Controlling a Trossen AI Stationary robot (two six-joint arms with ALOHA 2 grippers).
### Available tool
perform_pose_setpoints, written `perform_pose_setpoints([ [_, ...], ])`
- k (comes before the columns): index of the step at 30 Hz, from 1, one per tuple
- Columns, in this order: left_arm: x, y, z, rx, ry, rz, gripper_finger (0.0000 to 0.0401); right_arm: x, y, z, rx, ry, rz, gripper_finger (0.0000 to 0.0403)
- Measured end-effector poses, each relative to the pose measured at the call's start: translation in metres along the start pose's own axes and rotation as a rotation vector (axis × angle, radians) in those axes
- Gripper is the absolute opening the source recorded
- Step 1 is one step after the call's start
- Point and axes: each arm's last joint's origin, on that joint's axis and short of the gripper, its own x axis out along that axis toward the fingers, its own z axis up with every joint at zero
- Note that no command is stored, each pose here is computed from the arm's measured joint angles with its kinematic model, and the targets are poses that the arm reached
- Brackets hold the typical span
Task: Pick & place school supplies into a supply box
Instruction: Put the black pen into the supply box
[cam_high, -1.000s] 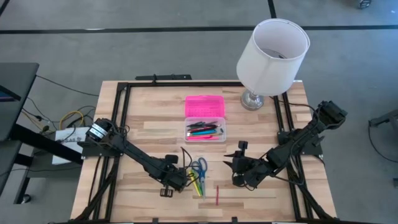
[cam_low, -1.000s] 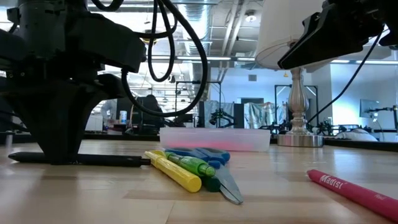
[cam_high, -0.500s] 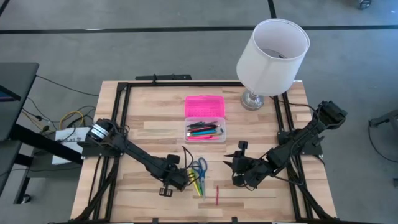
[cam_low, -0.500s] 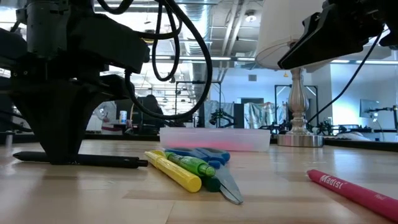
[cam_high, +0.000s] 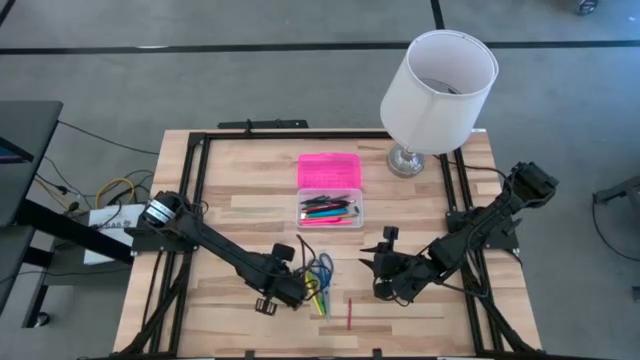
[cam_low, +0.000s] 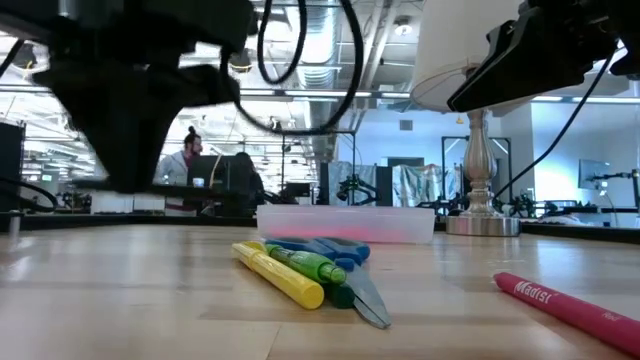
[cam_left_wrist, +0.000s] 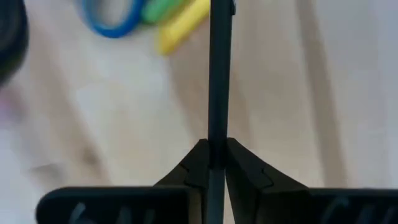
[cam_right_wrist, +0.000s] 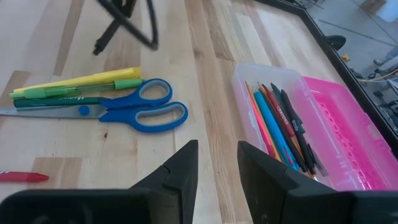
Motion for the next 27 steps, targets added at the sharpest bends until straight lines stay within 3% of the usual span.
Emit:
perform_pose_setpoints([
  [7, -0.026, 0.028, 0.013, 0.043, -0.058, 0.375, 0.0026, 0.000, 0.000, 0.000, 0.000, 0.000, 0.000, 0.0107],
  [12, -0.027, 0.071, 0.026, -0.069, -0.126, 0.526, 0.0026, 0.000, 0.000, 0.000, 0.000, 0.000, 0.000, 0.0107],
  [17, -0.019, 0.130, 0.034, -0.294, -0.201, 0.509, 0.0027, 0.000, 0.000, 0.000, -0.001, 0.001, 0.000, 0.0107],
  [21, -0.014, 0.168, 0.032, -0.399, -0.237, 0.397, 0.0027, 0.000, 0.000, -0.001, -0.008, 0.007, -0.002, 0.0107],
  [27, -0.012, 0.199, 0.031, -0.472, -0.304, 0.285, 0.0027, 0.000, 0.000, -0.002, -0.014, 0.013, -0.004, 0.0107],
])
